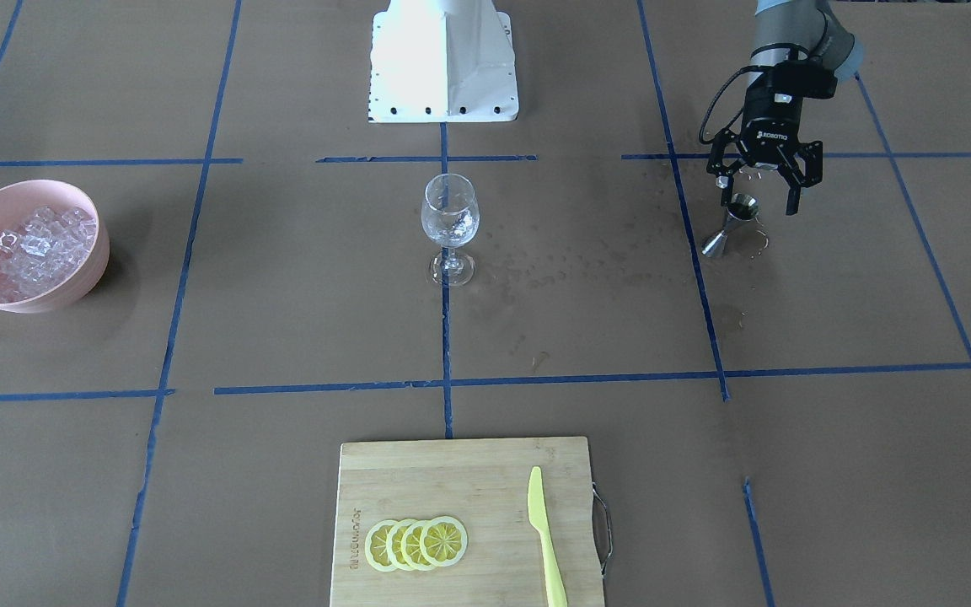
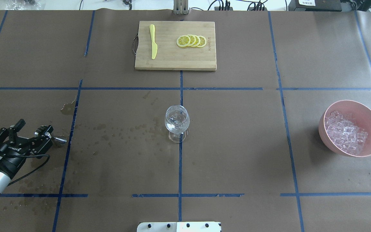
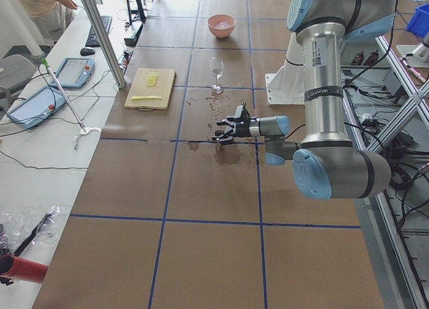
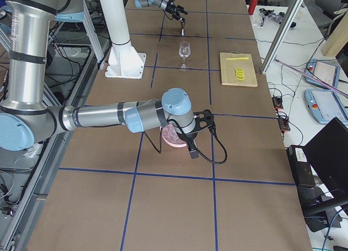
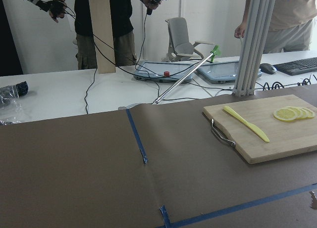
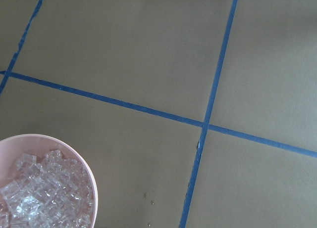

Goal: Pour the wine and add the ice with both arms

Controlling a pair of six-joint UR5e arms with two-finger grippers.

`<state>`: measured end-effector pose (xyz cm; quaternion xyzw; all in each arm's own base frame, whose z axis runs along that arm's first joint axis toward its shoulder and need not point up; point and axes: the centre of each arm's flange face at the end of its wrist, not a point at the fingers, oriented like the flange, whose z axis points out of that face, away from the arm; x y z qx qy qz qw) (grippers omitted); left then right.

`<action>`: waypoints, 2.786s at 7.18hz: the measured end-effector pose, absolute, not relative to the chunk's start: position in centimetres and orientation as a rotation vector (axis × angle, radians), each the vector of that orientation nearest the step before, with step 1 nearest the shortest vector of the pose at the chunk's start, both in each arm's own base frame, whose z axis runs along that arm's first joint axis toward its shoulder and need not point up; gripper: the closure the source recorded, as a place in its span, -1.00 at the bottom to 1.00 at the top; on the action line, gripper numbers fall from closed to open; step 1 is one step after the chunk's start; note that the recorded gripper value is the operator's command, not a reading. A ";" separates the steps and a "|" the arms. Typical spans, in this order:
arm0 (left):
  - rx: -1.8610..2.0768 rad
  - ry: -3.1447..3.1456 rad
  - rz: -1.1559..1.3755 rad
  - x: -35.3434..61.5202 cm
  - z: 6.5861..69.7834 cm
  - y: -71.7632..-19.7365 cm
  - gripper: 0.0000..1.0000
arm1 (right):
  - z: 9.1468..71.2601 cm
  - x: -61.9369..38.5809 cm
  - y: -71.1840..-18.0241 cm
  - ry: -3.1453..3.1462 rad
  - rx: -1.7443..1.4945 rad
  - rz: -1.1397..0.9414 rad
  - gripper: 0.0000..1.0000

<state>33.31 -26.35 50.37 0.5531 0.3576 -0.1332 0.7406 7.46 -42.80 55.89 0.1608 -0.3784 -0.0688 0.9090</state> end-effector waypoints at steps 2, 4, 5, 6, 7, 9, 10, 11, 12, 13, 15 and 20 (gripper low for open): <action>1.232 0.772 -0.330 34.6 51.2 -25.6 -1.00 | 55.9 7.5 -42.8 -0.781 0.331 -0.141 -1.00; 1.250 0.750 -0.362 35.4 52.4 -25.4 -1.00 | 55.9 7.5 -42.8 -0.781 0.331 -0.141 -1.00; 1.260 0.744 -0.373 36.3 52.7 -25.3 -1.00 | 55.9 7.5 -42.8 -0.781 0.331 -0.140 -1.00; 1.268 0.736 -0.379 37.1 53.0 -25.2 -1.00 | 56.0 7.5 -42.8 -0.781 0.329 -0.139 -1.00; 1.273 0.724 -0.377 37.6 53.6 -25.2 -0.98 | 56.0 7.5 -42.8 -0.781 0.329 -0.139 -1.00; 1.271 0.711 -0.369 38.7 54.9 -25.1 -0.79 | 56.0 7.5 -42.7 -0.781 0.328 -0.139 -1.00; 1.268 0.710 -0.368 39.4 55.5 -25.0 -0.67 | 56.0 7.5 -42.7 -0.781 0.328 -0.139 -1.00; 1.266 0.708 -0.366 40.0 56.0 -25.0 -0.51 | 56.0 7.5 -42.7 -0.781 0.328 -0.139 -1.00; 1.263 0.709 -0.366 40.4 56.2 -24.9 -0.28 | 56.0 7.5 -42.7 -0.780 0.329 -0.139 -1.00; 1.259 0.716 -0.368 40.6 56.3 -24.8 -0.01 | 56.0 7.5 -42.8 -0.781 0.329 -0.139 -1.00; 1.253 0.726 -0.374 40.8 56.3 -24.6 0.15 | 55.9 7.5 -42.8 -0.780 0.331 -0.140 -1.00; 1.251 0.735 -0.376 40.9 56.2 -24.4 0.15 | 56.0 7.5 -42.8 -0.780 0.329 -0.139 -1.00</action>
